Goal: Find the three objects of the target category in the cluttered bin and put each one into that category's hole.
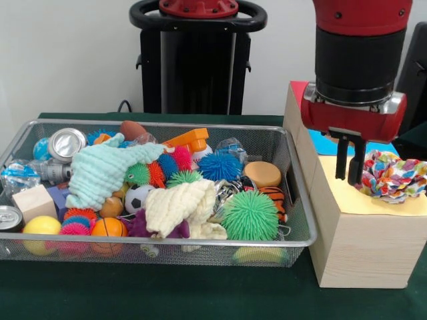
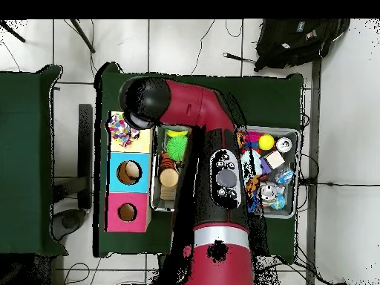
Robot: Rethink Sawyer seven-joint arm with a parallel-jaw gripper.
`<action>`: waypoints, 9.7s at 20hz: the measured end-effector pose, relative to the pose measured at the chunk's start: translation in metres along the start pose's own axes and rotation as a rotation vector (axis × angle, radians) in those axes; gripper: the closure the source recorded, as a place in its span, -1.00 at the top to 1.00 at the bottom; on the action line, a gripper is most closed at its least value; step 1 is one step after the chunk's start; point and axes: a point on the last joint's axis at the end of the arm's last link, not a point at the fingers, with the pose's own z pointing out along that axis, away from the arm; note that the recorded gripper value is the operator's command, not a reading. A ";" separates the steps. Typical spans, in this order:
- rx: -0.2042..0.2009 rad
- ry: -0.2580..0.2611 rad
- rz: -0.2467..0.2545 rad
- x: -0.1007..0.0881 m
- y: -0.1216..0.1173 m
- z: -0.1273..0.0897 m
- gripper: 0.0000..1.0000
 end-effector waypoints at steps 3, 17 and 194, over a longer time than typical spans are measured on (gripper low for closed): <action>-0.004 -0.009 0.001 -0.003 0.000 -0.005 -1.00; -0.022 -0.033 -0.022 0.006 0.018 -0.029 -1.00; 0.018 -0.035 -0.068 0.122 -0.072 0.073 -1.00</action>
